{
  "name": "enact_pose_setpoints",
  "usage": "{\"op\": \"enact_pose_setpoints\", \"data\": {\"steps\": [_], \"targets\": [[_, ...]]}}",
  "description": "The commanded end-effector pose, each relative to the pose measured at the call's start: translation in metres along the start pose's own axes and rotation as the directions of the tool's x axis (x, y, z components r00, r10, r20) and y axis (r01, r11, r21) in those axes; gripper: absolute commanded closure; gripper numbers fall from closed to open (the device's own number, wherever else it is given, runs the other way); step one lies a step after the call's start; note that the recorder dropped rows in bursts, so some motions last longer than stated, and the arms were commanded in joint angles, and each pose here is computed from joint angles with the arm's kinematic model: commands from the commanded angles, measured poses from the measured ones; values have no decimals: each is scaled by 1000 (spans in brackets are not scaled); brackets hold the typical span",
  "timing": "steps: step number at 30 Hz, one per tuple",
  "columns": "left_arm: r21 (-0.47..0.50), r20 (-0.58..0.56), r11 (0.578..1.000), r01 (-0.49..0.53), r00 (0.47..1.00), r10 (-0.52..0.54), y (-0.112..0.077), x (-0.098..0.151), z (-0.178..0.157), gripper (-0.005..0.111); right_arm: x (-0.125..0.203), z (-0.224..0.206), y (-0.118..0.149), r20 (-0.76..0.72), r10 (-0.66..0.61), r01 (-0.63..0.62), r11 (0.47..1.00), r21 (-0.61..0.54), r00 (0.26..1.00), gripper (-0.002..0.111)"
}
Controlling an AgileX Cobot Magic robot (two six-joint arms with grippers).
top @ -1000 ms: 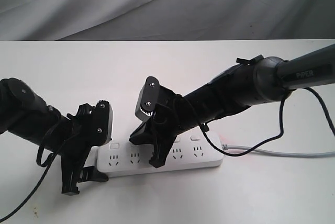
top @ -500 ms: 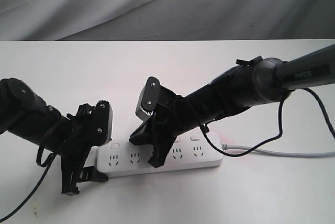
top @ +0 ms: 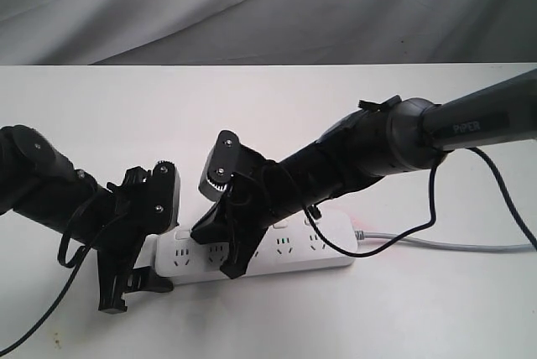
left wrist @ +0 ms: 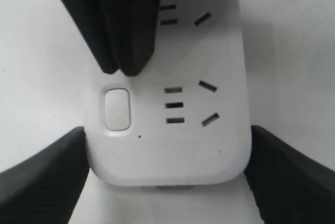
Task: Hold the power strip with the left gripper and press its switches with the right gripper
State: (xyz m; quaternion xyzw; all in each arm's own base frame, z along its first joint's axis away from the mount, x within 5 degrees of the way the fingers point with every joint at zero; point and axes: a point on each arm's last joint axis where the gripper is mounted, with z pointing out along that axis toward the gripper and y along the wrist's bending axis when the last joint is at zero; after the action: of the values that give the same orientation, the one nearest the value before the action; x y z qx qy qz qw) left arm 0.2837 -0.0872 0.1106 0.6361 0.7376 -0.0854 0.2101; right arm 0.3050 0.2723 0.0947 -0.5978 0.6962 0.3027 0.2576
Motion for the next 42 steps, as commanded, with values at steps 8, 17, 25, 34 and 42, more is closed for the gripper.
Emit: {"op": "enact_pose_setpoints", "data": {"steps": [8, 17, 25, 34, 42], "targets": [[-27, -11, 999, -19, 1000, 19, 2, -1, 0, 52, 17, 2, -7, -109, -27, 36, 996, 76, 994, 108], [-27, -11, 999, -19, 1000, 19, 2, -1, 0, 52, 8, -15, -14, -50, -1, 6, 994, 109, 999, 108], [-27, -11, 999, -19, 1000, 19, 2, -1, 0, 52, 5, -16, -11, -22, 1, 1, 997, 72, 1000, 108], [-27, -11, 999, -19, 1000, 19, 2, -1, 0, 52, 7, -15, -7, -47, -5, 7, 999, 43, 999, 108], [-27, -11, 999, -19, 1000, 19, 2, -1, 0, 52, 21, -3, -9, -69, 32, -30, 999, 29, 997, 108]]}}
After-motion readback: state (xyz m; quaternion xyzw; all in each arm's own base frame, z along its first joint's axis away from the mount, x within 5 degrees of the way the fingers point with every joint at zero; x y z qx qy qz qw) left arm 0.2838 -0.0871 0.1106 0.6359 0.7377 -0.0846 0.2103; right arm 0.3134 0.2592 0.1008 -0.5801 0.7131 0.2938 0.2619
